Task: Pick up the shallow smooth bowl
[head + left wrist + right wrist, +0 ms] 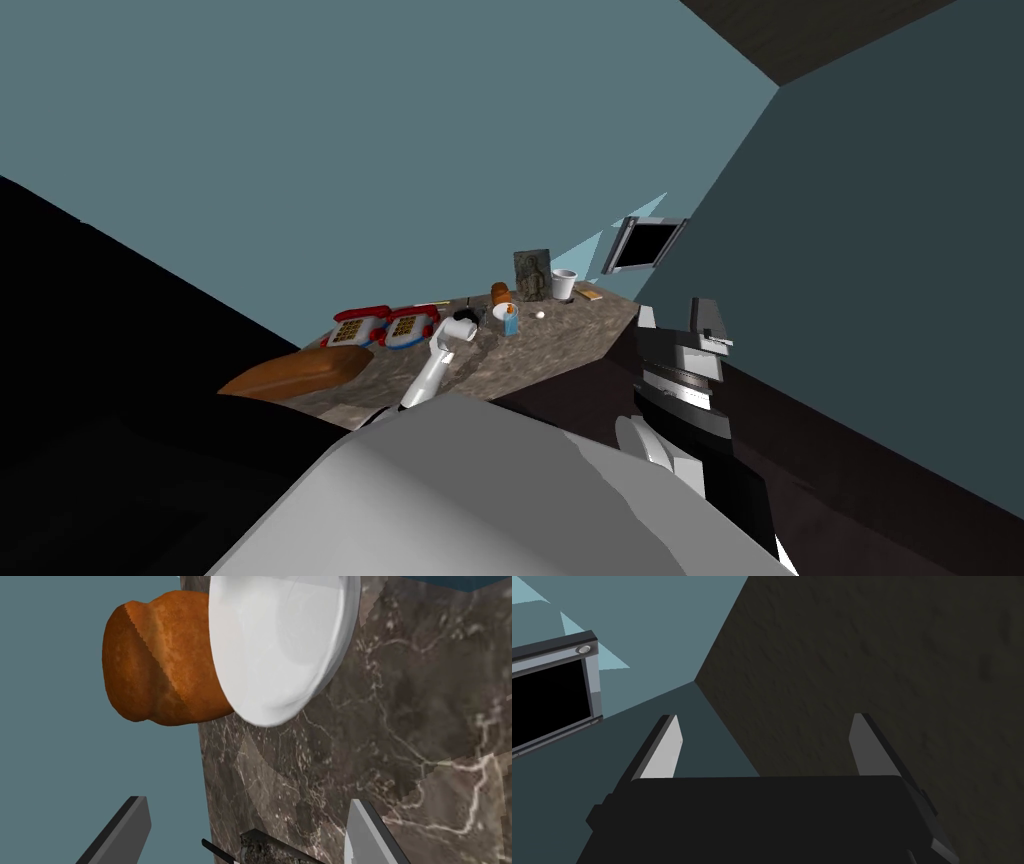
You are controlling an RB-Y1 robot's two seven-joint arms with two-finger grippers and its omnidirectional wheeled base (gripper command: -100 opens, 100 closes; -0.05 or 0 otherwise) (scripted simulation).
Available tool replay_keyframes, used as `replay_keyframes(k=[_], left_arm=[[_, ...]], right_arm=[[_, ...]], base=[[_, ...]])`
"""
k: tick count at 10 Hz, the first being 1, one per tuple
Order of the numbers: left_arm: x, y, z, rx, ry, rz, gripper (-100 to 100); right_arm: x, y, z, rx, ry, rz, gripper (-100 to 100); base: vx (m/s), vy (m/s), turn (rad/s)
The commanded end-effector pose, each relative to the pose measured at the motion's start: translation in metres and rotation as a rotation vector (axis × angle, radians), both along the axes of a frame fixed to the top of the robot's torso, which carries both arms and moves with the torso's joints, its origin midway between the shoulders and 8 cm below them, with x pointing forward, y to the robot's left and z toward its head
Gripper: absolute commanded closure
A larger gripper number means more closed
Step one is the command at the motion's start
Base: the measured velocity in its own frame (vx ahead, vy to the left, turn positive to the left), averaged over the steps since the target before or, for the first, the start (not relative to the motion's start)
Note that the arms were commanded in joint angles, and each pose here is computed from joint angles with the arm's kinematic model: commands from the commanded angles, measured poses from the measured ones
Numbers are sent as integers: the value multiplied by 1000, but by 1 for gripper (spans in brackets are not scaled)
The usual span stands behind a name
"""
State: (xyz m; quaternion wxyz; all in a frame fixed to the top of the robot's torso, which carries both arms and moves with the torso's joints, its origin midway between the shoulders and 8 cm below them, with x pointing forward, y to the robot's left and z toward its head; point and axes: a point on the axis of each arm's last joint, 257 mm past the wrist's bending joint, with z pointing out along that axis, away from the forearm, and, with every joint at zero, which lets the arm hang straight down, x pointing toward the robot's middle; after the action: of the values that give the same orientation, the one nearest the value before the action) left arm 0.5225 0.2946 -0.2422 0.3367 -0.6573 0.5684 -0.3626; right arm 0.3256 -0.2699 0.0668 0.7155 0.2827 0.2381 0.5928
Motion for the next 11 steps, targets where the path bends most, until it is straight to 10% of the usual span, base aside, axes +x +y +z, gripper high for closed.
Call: replay_keyframes(k=[1,11], left_arm=[[-4,1,-9,-2,46,1,-100],[-15,-6,-38,-14,274,-8,-100]], right_arm=[[0,0,0,0,0,0,0],[0,0,0,0,0,0,0]], base=[[7,1,-61],[8,-1,-73]])
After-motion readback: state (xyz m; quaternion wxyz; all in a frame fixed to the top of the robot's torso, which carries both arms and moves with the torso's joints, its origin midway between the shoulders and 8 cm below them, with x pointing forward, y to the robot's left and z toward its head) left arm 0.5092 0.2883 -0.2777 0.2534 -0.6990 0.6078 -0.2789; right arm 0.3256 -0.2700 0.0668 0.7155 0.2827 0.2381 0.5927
